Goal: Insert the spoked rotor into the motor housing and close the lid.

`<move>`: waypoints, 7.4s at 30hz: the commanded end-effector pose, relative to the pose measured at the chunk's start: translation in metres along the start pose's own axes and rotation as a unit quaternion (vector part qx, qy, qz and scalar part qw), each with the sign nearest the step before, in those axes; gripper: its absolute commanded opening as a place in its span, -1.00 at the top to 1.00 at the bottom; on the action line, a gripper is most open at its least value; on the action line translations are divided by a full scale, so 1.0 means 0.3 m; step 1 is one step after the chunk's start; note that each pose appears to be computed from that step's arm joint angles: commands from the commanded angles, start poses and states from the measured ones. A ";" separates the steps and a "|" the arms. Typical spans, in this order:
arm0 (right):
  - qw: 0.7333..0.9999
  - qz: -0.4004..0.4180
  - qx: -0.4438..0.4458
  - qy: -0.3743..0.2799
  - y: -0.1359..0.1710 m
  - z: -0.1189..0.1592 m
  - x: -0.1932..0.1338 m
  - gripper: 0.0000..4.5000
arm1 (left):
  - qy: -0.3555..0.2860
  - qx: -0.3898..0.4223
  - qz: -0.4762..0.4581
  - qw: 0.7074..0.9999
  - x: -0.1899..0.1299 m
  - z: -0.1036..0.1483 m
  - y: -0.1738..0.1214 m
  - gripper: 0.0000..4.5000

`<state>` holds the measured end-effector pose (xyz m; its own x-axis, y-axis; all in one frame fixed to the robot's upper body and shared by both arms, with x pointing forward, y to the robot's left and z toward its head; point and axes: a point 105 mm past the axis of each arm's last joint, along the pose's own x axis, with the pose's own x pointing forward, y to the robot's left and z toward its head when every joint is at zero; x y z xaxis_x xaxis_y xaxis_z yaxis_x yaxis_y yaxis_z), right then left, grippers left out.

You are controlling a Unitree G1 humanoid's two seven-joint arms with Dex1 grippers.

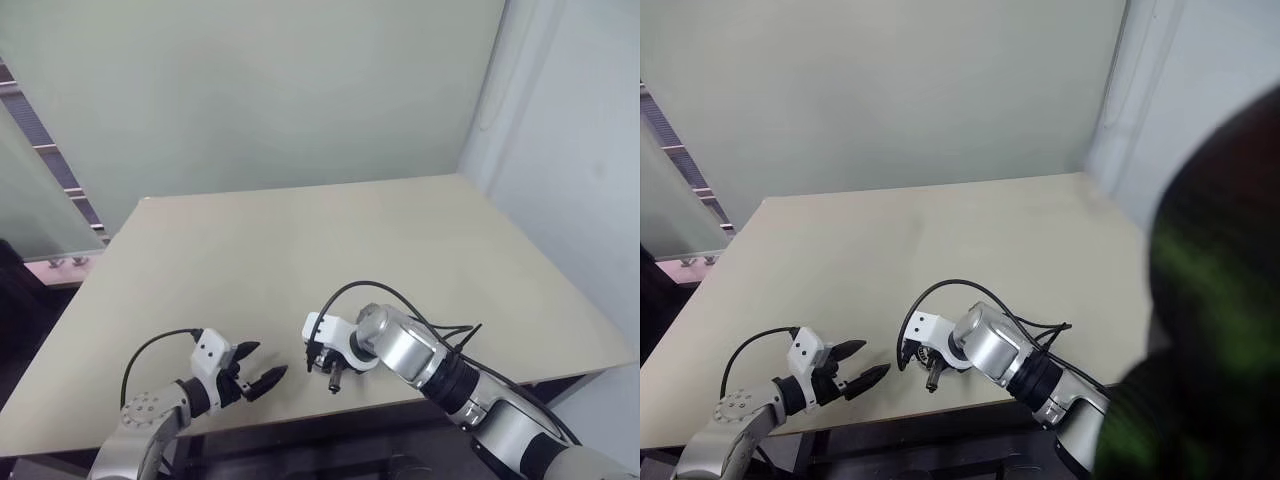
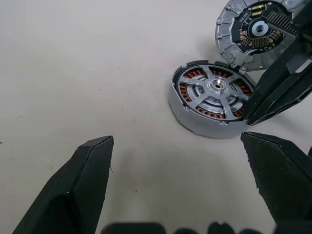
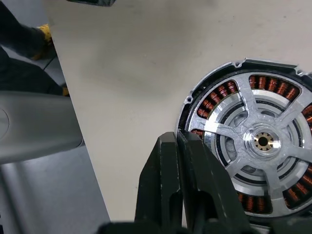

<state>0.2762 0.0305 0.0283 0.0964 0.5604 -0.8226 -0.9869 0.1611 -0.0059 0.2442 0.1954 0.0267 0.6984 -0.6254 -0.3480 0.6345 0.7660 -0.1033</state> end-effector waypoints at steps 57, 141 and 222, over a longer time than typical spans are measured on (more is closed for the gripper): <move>0.959 -0.233 0.082 -0.135 -0.208 -0.032 -0.215 -1.00 | -0.028 0.015 -0.020 0.999 -0.012 0.107 0.026 0.98; 0.984 -0.069 0.089 -0.139 -0.149 -0.101 -0.030 -0.43 | -0.020 0.022 -0.048 0.998 0.010 0.106 -0.023 1.00; 0.982 -0.109 0.141 -0.067 -0.121 -0.113 0.049 -0.43 | -0.027 0.041 -0.057 0.997 0.053 0.116 -0.026 1.00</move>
<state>0.3115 0.0197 0.0173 0.3484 0.6607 -0.6649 -0.8862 0.4632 -0.0040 0.2547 0.1768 0.0451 0.6277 -0.7124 -0.3138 0.7205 0.6843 -0.1123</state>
